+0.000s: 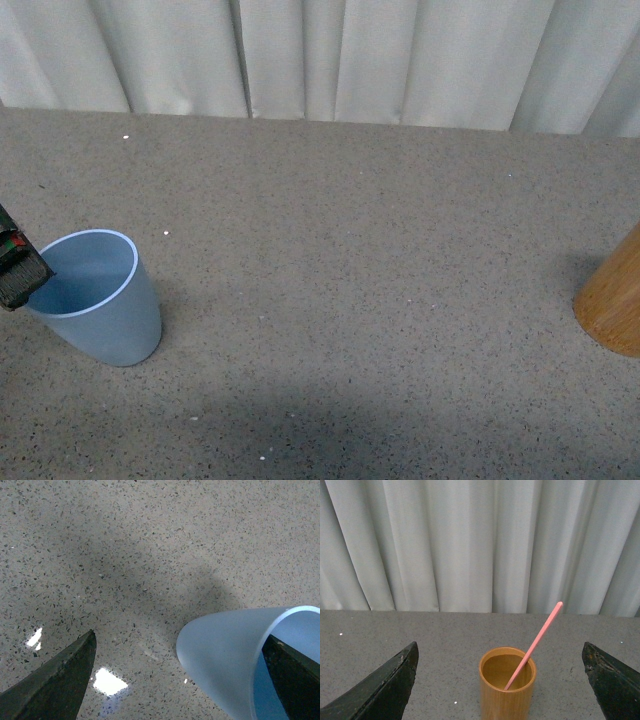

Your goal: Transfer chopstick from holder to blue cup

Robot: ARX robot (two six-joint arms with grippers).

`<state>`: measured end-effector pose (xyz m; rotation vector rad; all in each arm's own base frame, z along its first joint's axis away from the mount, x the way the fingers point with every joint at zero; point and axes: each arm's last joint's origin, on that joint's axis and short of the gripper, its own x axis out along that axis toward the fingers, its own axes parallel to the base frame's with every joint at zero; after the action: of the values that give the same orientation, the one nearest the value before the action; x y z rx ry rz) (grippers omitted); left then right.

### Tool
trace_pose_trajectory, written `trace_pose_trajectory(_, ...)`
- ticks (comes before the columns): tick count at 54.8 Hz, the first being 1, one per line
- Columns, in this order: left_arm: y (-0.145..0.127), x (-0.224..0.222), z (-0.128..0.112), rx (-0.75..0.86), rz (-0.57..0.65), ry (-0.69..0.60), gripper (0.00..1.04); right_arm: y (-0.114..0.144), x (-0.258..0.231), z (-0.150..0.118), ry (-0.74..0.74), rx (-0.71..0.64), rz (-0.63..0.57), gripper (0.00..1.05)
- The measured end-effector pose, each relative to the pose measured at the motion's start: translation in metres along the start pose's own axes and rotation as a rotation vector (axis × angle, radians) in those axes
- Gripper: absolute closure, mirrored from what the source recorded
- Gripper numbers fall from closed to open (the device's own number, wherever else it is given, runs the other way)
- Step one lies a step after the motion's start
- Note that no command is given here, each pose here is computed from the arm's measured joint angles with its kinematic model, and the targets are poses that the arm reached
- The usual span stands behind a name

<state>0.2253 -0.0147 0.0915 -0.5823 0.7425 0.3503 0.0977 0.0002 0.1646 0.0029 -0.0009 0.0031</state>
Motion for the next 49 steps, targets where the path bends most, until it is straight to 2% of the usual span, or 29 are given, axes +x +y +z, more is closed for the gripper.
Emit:
trace_pose_trajectory(2,0.000,0.000,0.000,0.000,0.001,-0.001,0.07,0.000,0.000,0.000,0.000,0.000,0.000,0.10)
trace_pose_trajectory(12,0.000,0.002,-0.003,0.021,0.010,0.006,0.45,0.000,0.000,0.000,0.000,0.000,0.000,0.10)
trace_pose_trajectory(32,-0.005,0.002,-0.005,0.048,-0.035,0.004,0.98,0.000,0.000,0.000,0.000,0.000,0.000,0.10)
trace_pose_trajectory(34,-0.006,0.002,-0.006,0.049,-0.042,0.005,1.01,0.000,0.000,0.000,0.000,0.000,0.000,0.10)
trace_pose_trajectory(49,-0.015,-0.007,-0.009,0.072,-0.121,0.018,1.01,0.000,0.000,0.000,0.000,0.000,0.000,0.10)
